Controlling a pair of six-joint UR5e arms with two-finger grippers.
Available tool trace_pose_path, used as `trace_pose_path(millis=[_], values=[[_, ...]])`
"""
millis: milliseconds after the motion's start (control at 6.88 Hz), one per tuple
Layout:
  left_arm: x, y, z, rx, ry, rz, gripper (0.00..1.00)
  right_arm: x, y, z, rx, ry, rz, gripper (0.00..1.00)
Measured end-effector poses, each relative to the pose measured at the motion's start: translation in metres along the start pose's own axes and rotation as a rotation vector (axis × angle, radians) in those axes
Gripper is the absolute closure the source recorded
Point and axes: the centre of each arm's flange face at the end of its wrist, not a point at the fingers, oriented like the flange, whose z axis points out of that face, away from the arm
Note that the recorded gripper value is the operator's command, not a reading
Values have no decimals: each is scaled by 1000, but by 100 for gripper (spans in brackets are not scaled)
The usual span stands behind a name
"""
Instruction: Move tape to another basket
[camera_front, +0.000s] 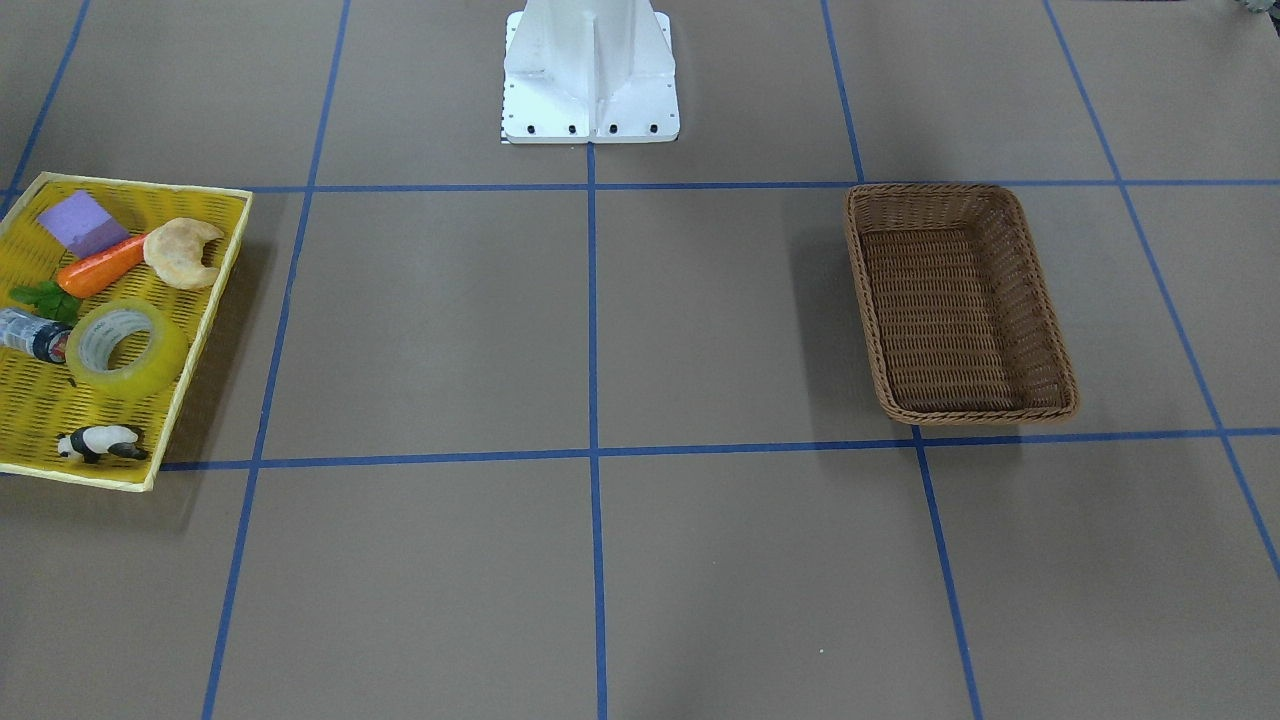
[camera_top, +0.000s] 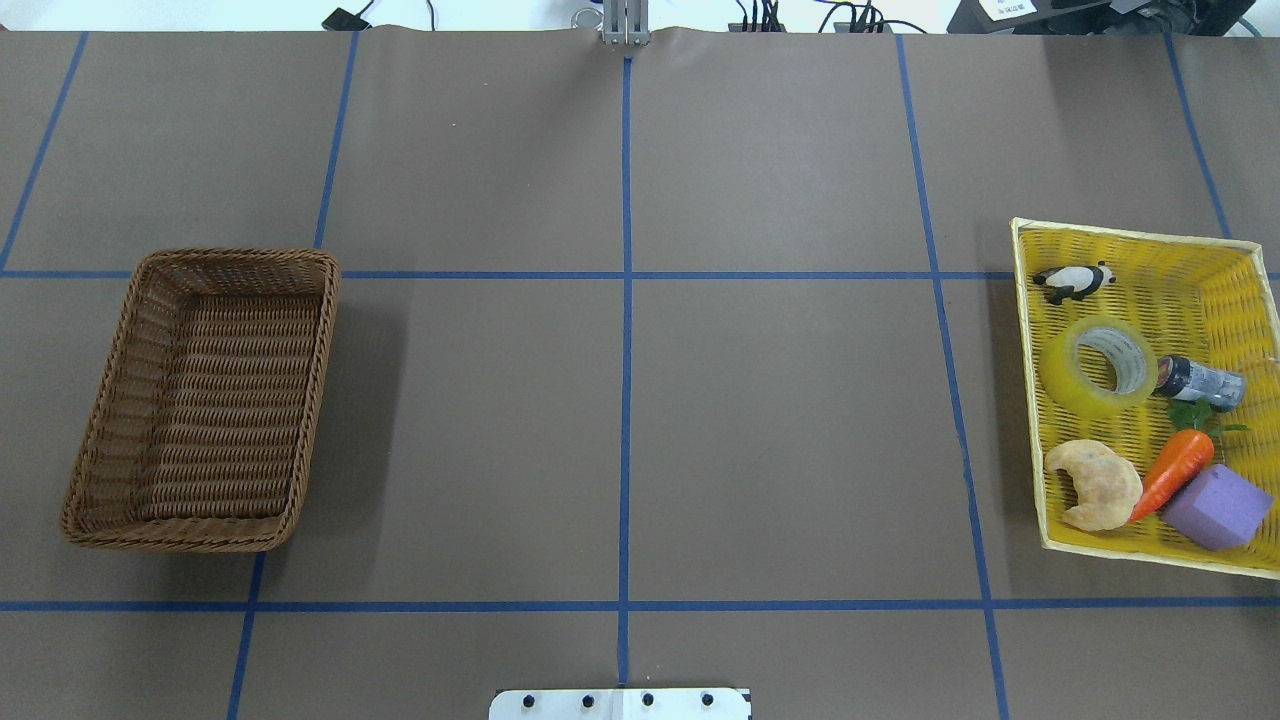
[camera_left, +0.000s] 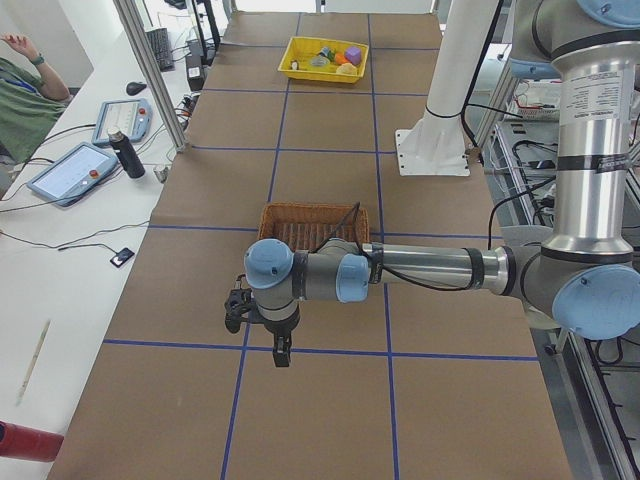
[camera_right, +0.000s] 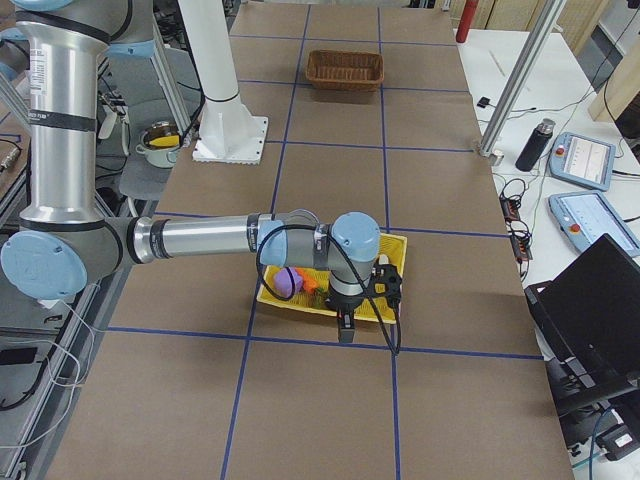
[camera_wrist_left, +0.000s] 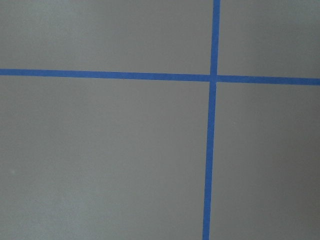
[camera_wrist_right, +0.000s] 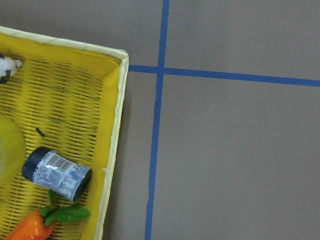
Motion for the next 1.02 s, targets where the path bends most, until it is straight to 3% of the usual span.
trace_pose_path(millis=[1018], values=[[-1, 0, 2, -1, -4, 0, 1, -2, -2, -2, 1, 0, -4, 0]])
